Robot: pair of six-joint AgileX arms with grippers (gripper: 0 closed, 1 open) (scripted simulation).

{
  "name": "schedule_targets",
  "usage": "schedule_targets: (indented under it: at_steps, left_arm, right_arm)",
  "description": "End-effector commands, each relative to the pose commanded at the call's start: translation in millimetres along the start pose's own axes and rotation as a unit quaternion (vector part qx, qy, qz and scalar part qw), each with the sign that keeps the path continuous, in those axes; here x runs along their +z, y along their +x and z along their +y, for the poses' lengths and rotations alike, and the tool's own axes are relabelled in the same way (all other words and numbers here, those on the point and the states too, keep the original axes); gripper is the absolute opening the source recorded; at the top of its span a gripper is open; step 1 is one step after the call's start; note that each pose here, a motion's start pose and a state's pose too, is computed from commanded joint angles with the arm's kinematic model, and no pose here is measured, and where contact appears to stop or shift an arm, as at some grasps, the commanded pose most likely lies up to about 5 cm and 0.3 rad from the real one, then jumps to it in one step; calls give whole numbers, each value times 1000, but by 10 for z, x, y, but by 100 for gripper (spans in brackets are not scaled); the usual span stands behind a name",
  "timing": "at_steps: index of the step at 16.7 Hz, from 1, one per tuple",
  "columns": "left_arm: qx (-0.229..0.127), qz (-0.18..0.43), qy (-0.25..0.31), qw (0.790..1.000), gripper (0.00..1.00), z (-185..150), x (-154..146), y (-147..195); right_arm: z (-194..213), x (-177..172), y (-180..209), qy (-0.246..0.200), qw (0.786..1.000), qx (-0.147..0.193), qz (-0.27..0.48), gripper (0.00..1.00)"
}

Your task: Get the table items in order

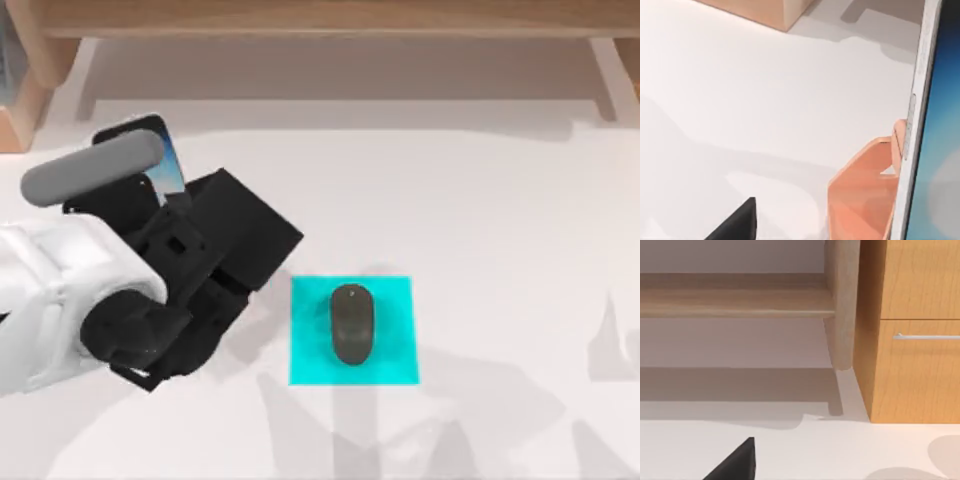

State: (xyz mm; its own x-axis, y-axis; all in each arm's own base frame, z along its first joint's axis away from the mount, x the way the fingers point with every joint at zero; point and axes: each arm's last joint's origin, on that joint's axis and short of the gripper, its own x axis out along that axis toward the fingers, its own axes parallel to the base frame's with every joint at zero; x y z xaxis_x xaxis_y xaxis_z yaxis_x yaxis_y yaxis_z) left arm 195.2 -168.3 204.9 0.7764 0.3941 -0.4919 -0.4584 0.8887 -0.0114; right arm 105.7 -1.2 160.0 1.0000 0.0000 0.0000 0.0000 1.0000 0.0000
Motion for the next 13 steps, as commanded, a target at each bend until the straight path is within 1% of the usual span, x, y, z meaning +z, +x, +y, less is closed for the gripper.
schedule_targets:
  at_steps: [2,4,6,8,10,12,13]
  left_arm:
    - [-20,13,-8,1000,100,253,55,4]
    - [-48,23,-21,998,100,559,94,21]
    - [-74,17,-44,996,100,874,101,35]
    - [-105,-7,-69,992,100,1111,111,4]
    - [-144,-35,-77,986,100,1292,122,-38]
    - [-182,-72,-69,978,100,1477,99,-61]
    - [-197,-92,-54,974,100,1562,51,-51]
  right_arm:
    - [0,0,0,0,1000,0,0,100]
    - [0,0,0,0,1000,0,0,100]
    - [0,0,0,0,1000,0,0,100]
    - [0,0,0,0,1000,0,0,100]
    - [0,0,0,0,1000,0,0,100]
    - [0,0,0,0,1000,0,0,100]
    - [0,0,0,0,1000,0,0,100]
